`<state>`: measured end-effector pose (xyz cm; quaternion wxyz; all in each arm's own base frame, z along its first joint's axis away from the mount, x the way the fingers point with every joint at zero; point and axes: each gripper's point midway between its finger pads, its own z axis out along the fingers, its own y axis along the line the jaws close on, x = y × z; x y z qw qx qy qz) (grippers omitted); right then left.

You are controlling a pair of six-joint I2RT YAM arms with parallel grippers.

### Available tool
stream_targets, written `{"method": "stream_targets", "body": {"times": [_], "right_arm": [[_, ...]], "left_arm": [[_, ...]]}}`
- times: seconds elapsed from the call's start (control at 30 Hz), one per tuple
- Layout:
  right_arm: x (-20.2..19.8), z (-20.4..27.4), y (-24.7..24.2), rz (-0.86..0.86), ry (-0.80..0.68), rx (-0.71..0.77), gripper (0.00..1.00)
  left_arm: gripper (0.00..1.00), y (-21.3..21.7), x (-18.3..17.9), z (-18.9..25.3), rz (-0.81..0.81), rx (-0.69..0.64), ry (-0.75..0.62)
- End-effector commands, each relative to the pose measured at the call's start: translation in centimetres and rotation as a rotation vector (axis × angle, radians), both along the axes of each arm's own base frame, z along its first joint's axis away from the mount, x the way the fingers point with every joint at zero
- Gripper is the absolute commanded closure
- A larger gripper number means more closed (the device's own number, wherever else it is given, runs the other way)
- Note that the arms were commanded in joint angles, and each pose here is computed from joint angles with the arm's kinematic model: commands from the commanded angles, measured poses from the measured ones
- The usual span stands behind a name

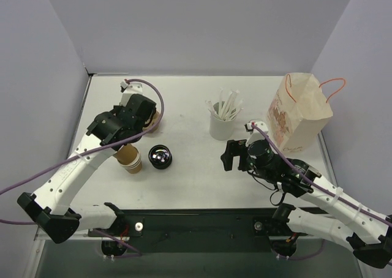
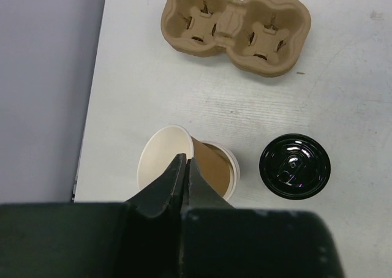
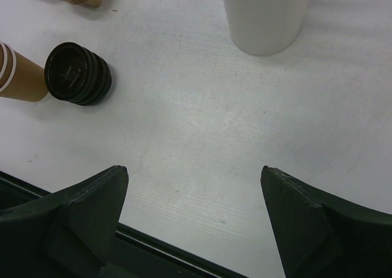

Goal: Pack the takeout coffee

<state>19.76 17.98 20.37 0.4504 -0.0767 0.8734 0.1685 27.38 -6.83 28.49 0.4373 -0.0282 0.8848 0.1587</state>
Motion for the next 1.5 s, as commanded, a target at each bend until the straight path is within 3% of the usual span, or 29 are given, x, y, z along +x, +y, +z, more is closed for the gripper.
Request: {"method": "stream_targets", "body": {"times": [0.0,0.07,0.17,0.3,0.57,0.73,1.0,1.33,1.47], "right_arm": [[-0.1,1.3,-0.6,-0.019,-0.030,0.030,0.05],[-0.2,1.3,-0.6,-0.015,-0.029,0.036,0.05],[-0.3,1.2,-0.8,-0.016,-0.028,0.035,0.05],[-0.4,0.9,-0.8,-0.016,-0.022,0.028,0.05],[-0.5,0.7,-0.9,-0.013,-0.017,0.020,0.05],[-0.5,0.7,-1.0,-0.019,-0.018,0.017,0.05],[-0.3,0.3,-1.1,-0.024,-0.012,0.003,0.05],[-0.4,0.6,-1.2,-0.023,-0.014,0.004,0.05],[-0.6,1.2,-1.3,-0.024,-0.019,0.015,0.05]], "left_arm": [[0.81,-0.1,-0.6,-0.9,-0.014,-0.001,0.046],[0.63,0.1,-0.7,-2.3,-0.043,0.005,0.083],[0.56,0.5,-0.9,-4.0,-0.087,-0.046,0.134],[0.49,0.1,-1.4,-5.2,-0.173,-0.174,0.164],[0.49,0.4,-1.0,-7.7,-0.202,-0.239,0.222],[0.58,0.9,-0.8,-8.3,-0.176,-0.228,0.248],[0.99,1.8,-0.5,-6.8,-0.146,-0.183,0.249],[1.00,1.5,-0.2,-1.6,-0.169,-0.202,0.161],[1.00,-2.3,0.4,1.0,-0.254,-0.242,0.080]]}}
